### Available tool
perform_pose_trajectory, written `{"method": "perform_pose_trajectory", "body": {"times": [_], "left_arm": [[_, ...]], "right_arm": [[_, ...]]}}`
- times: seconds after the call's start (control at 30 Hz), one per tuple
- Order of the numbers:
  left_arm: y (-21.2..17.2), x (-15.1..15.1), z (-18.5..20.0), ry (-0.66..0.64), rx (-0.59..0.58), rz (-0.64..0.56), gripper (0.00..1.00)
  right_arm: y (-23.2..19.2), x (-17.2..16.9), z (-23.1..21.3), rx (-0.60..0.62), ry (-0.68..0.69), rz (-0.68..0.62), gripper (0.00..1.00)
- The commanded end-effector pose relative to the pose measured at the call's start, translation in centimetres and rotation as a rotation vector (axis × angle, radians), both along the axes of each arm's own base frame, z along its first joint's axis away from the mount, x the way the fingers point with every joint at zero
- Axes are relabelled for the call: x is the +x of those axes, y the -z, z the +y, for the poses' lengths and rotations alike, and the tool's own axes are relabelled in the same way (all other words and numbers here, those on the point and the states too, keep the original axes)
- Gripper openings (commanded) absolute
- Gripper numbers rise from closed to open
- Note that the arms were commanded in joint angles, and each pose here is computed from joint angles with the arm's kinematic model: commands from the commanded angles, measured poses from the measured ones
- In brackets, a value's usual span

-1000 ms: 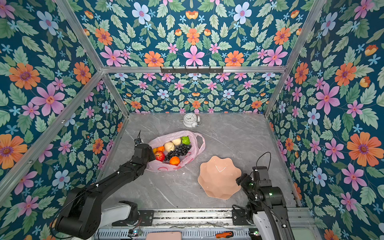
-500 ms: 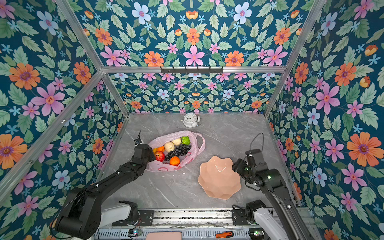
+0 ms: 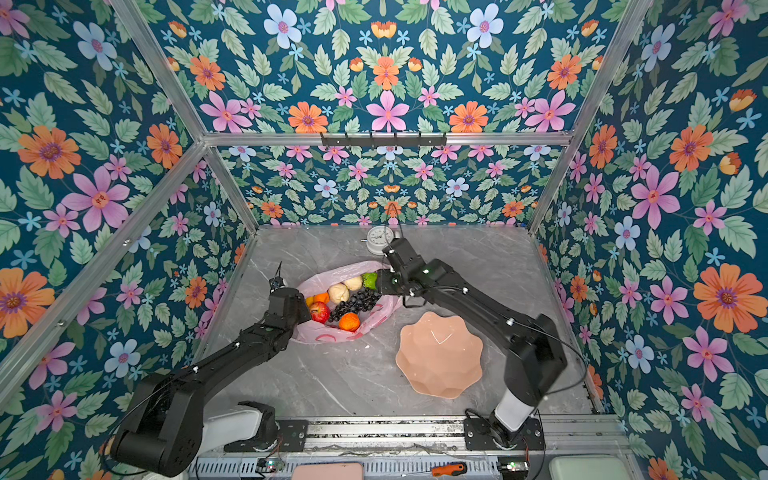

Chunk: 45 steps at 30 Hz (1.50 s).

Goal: Take the fake fruits out of the plastic bag
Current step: 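Release the bowl and reach the right gripper over the bag opening, then lower the right gripper into the bag and grasp the orange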

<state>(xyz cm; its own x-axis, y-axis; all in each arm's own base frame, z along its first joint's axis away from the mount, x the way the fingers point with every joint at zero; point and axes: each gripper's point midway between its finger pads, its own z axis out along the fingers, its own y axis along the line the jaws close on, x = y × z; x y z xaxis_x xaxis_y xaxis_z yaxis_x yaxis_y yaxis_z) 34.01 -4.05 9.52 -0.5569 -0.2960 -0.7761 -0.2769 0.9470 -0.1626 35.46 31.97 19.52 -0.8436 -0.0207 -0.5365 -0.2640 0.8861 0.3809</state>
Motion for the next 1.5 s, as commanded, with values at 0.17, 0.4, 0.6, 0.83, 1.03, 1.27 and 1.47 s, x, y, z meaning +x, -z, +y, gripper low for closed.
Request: {"method": "perform_pose_trajectory", "body": {"times": [0.17,0.4,0.6,0.83,1.03,1.27,1.47], "left_arm": [[-0.2,0.6,-0.4,0.014,-0.007,-0.004,0.02],[0.2,1.2,-1.3,0.045,-0.01,0.01,0.02],[0.2,2.3,-3.2,0.091,-0.011,0.018,0.02],[-0.2,3.8,-8.8,0.217,-0.009,0.03,0.02],[-1.1,5.1,-13.0,0.303,0.009,0.021,0.02],[-0.7,5.6,-12.3,0.279,0.064,0.019,0.01],[0.3,4.9,-11.1,0.247,0.069,0.01,0.02]], "right_arm": [[5.7,4.0,3.7,-0.139,-0.11,0.023,0.57],[8.6,7.3,2.3,-0.301,-0.038,0.002,0.56],[10.4,8.0,-1.3,-0.292,0.057,0.076,0.57],[10.7,5.8,-6.1,-0.241,0.162,0.118,0.58],[9.2,4.1,-8.8,-0.218,0.195,0.083,0.59],[8.2,4.0,-7.4,-0.141,0.161,0.083,0.59],[8.0,3.8,-6.0,-0.139,0.16,0.113,0.59]]}}
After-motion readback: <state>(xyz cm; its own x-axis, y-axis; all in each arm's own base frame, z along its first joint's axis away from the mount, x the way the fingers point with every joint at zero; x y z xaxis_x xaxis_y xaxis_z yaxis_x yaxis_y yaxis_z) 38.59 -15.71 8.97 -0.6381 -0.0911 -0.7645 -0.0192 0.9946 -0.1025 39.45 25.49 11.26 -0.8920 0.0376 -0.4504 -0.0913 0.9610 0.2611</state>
